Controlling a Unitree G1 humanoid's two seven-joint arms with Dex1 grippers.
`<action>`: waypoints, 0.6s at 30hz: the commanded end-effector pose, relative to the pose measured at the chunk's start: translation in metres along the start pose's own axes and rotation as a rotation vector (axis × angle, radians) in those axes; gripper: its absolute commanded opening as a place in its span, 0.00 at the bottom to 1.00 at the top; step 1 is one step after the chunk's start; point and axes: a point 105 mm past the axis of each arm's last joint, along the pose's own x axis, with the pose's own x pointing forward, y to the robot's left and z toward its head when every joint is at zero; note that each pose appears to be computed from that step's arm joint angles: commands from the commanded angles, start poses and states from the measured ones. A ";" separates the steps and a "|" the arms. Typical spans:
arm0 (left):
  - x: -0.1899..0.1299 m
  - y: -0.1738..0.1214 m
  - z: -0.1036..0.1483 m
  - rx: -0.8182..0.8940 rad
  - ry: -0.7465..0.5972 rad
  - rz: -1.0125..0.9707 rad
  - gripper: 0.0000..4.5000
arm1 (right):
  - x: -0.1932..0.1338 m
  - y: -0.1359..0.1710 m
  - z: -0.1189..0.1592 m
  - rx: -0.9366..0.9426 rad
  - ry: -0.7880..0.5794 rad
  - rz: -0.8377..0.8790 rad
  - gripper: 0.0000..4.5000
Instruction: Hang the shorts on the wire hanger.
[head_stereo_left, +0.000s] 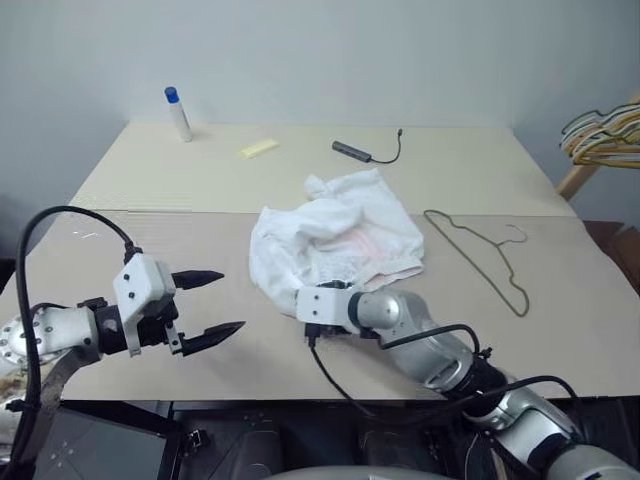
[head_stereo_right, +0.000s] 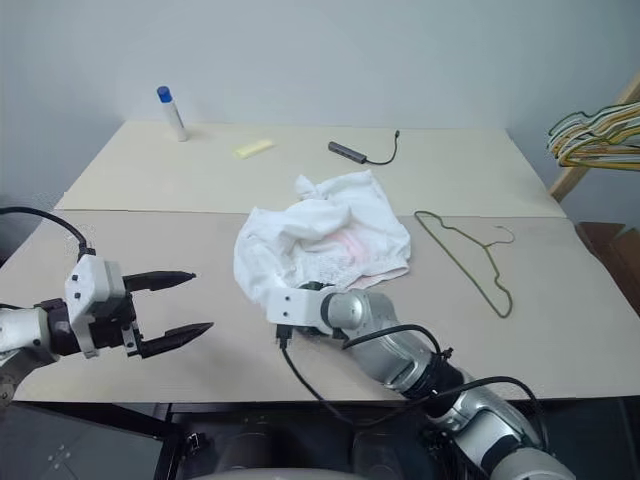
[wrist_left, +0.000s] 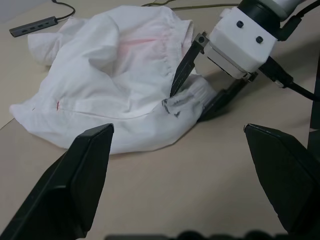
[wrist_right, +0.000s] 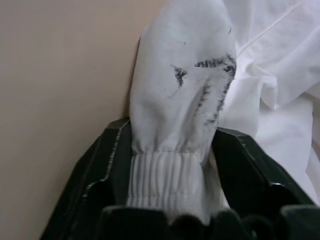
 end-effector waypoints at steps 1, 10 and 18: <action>0.000 0.000 0.008 0.033 -0.018 0.015 1.00 | -0.017 -0.010 -0.009 -0.066 0.019 -0.039 0.36; 0.023 0.021 -0.007 0.224 0.072 0.075 1.00 | -0.068 -0.037 -0.047 -0.220 0.073 -0.102 0.00; 0.064 0.069 -0.060 0.714 0.296 0.087 1.00 | -0.104 -0.034 -0.059 -0.242 -0.003 -0.012 0.00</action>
